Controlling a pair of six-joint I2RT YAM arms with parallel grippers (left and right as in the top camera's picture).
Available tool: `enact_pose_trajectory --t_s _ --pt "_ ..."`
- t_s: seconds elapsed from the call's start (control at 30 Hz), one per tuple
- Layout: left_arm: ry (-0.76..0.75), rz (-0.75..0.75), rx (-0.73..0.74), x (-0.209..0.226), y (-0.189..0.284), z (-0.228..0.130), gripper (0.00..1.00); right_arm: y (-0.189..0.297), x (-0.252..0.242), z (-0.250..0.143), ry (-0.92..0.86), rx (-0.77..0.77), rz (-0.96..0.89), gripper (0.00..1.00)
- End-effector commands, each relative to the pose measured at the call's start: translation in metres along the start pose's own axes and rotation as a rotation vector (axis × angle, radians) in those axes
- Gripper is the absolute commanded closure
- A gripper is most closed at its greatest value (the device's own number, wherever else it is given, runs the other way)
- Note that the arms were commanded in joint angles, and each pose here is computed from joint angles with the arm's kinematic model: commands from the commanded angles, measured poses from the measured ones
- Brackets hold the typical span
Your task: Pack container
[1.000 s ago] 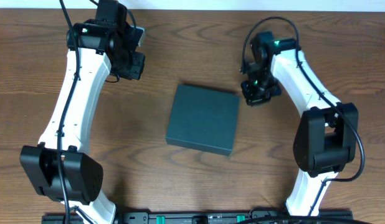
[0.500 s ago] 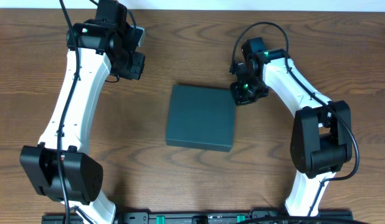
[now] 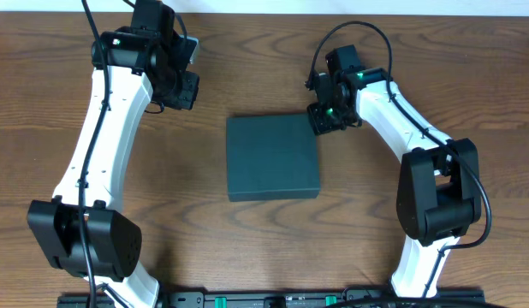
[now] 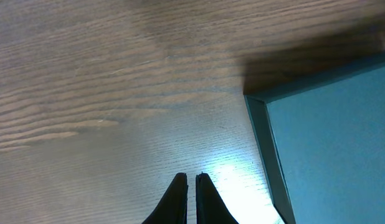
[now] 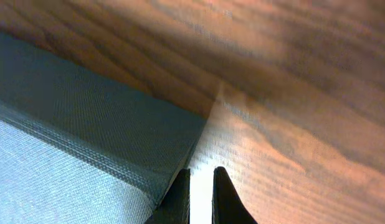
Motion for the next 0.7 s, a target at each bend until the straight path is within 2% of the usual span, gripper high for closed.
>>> enact_pose_trajectory --t_s 0.0,0.17,0.3,0.47,0.67 --pt "-0.008 0.011 -0.012 0.001 0.005 0.0 0.94 0.005 0.009 0.001 0.007 -0.021 0.026 0.96" --pt "-0.008 0.012 -0.017 0.001 0.006 0.001 0.94 0.011 -0.006 0.007 -0.056 -0.055 -0.085 0.99" --pt "-0.009 0.012 -0.023 0.001 0.007 0.002 0.94 0.034 -0.021 0.019 -0.102 -0.082 -0.112 0.99" --pt "-0.016 -0.055 -0.069 -0.006 0.022 0.005 0.94 0.09 -0.026 0.039 -0.136 -0.128 -0.131 0.99" --pt "-0.066 -0.065 -0.094 -0.027 0.047 -0.002 0.94 0.158 0.004 0.042 -0.105 -0.131 -0.124 0.99"
Point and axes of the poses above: each gripper's point midway between its finger pads, its own y axis back along the fingers, its own x axis along the line the jaws close on, z = x × y, the point moved 10 cm from there along y, back along the fingers, and after that the axes turned 6 degrees about -y, right-handed, at the moved point
